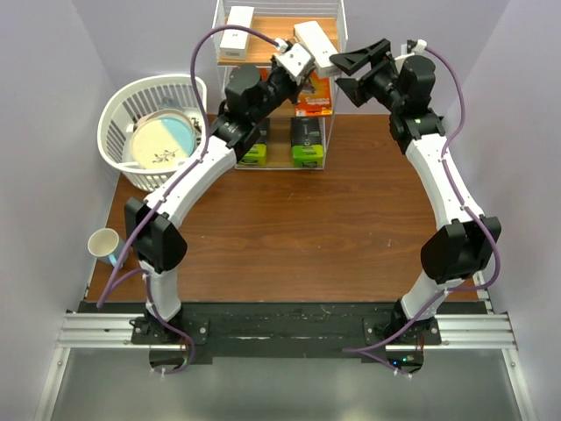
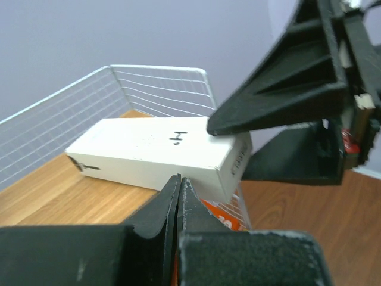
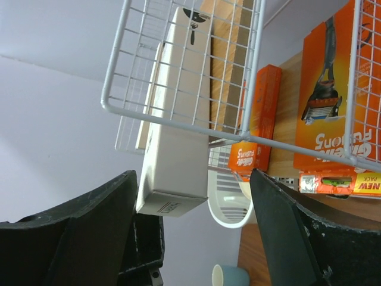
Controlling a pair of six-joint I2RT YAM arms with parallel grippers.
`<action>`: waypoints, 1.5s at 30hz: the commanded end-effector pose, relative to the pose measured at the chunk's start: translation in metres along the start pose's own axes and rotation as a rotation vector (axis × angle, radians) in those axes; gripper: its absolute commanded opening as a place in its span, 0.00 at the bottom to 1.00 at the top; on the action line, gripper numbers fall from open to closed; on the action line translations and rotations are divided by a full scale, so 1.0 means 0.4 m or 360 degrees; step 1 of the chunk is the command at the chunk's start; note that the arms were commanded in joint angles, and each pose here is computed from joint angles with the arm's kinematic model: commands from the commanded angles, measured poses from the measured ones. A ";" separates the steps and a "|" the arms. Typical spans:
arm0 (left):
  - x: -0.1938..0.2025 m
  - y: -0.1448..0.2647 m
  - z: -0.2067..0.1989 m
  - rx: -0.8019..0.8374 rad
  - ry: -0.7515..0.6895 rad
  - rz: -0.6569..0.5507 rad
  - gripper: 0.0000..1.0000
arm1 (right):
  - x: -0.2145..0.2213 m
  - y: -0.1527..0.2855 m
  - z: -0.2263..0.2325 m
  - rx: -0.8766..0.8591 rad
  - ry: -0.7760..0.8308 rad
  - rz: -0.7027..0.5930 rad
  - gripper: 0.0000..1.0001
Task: Place and organize the shaving razors onto the shelf
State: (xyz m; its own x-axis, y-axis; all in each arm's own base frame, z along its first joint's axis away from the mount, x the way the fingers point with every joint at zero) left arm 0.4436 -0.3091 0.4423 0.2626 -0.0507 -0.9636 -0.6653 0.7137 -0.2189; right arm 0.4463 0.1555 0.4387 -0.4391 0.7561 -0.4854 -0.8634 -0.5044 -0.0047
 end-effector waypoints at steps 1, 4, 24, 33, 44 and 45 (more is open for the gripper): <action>-0.093 -0.007 0.073 -0.0423 -0.0038 -0.0216 0.00 | -0.017 0.033 0.057 -0.0100 0.0044 -0.0044 0.81; -0.087 -0.017 0.097 -0.0524 -0.0086 -0.0199 0.00 | -0.015 0.028 0.046 -0.0087 0.0041 -0.0039 0.81; -0.007 -0.131 0.116 -0.0588 -0.0110 -0.0333 0.00 | -0.019 0.026 0.043 -0.0080 0.0088 -0.0070 0.80; -0.001 -0.158 0.066 -0.0455 -0.0094 -0.0363 0.00 | -0.016 0.021 0.043 -0.0079 0.0084 -0.0069 0.80; -0.015 -0.146 0.074 -0.0651 -0.0087 -0.0394 0.00 | -0.024 0.019 0.050 -0.0110 0.0125 -0.0092 0.80; -0.017 -0.137 0.084 -0.0723 -0.0087 -0.0391 0.00 | -0.026 0.021 0.056 -0.0124 0.0149 -0.0095 0.82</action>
State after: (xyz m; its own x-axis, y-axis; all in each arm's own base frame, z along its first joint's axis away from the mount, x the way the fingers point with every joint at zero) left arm 0.5120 -0.3355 0.4373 0.4030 -0.1095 -0.9086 -0.8080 0.4238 -0.4094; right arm 0.4470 0.1552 0.4358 -0.4322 0.7517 -0.4982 -0.8654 -0.5011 -0.0054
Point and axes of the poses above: each gripper's point midway between its finger pads, its own y axis back along the fingers, its own z axis along the line the jaws close on, x = y × z, the point moved 6 cm from there along y, back along the fingers, and after that the axes turned 9 degrees about y, right-handed, at the moved point
